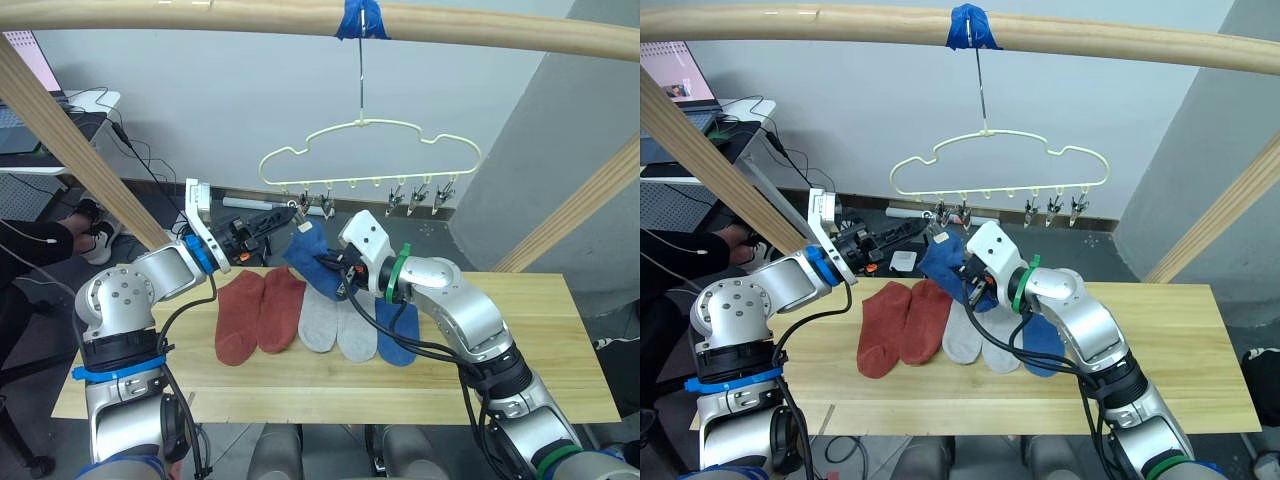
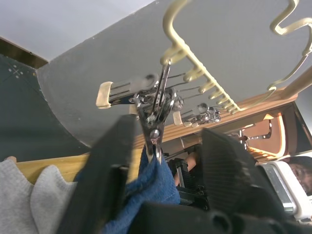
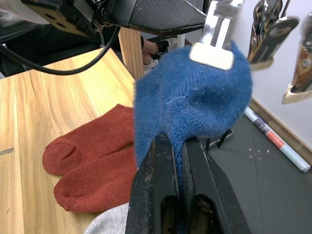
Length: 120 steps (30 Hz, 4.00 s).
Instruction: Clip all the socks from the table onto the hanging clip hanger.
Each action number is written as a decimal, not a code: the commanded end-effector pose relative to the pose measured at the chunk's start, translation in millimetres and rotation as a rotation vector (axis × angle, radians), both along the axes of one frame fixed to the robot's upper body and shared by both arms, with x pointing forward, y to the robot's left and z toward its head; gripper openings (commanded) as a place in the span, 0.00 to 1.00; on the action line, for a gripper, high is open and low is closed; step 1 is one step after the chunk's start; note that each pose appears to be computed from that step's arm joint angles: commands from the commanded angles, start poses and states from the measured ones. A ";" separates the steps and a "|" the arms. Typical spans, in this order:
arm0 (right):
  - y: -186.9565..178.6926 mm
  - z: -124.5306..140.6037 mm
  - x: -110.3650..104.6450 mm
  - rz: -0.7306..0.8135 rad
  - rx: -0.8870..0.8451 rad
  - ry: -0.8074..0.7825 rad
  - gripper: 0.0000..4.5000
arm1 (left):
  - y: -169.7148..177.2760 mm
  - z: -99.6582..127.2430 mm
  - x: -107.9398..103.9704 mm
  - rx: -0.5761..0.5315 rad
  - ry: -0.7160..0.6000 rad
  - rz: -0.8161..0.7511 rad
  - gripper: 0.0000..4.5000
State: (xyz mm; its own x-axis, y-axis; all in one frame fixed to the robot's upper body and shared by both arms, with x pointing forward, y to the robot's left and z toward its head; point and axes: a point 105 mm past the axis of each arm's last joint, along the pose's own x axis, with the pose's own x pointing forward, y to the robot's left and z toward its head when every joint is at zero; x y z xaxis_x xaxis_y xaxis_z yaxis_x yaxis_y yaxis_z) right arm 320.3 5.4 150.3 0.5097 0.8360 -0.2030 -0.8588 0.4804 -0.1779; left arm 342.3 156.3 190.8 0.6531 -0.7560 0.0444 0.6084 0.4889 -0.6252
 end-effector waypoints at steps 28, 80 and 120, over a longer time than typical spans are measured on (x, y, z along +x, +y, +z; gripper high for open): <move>-89.6 20.2 -31.4 -0.092 0.162 0.011 1.00 | 10.1 -0.4 -14.3 0.609 -0.603 0.180 0.66; -70.3 66.3 -46.8 0.012 0.329 -0.100 1.00 | -23.3 -5.0 10.6 0.540 -0.750 0.341 0.55; -65.0 78.9 -47.8 0.051 0.342 -0.132 1.00 | -37.5 -3.5 45.3 0.505 -0.746 0.409 0.55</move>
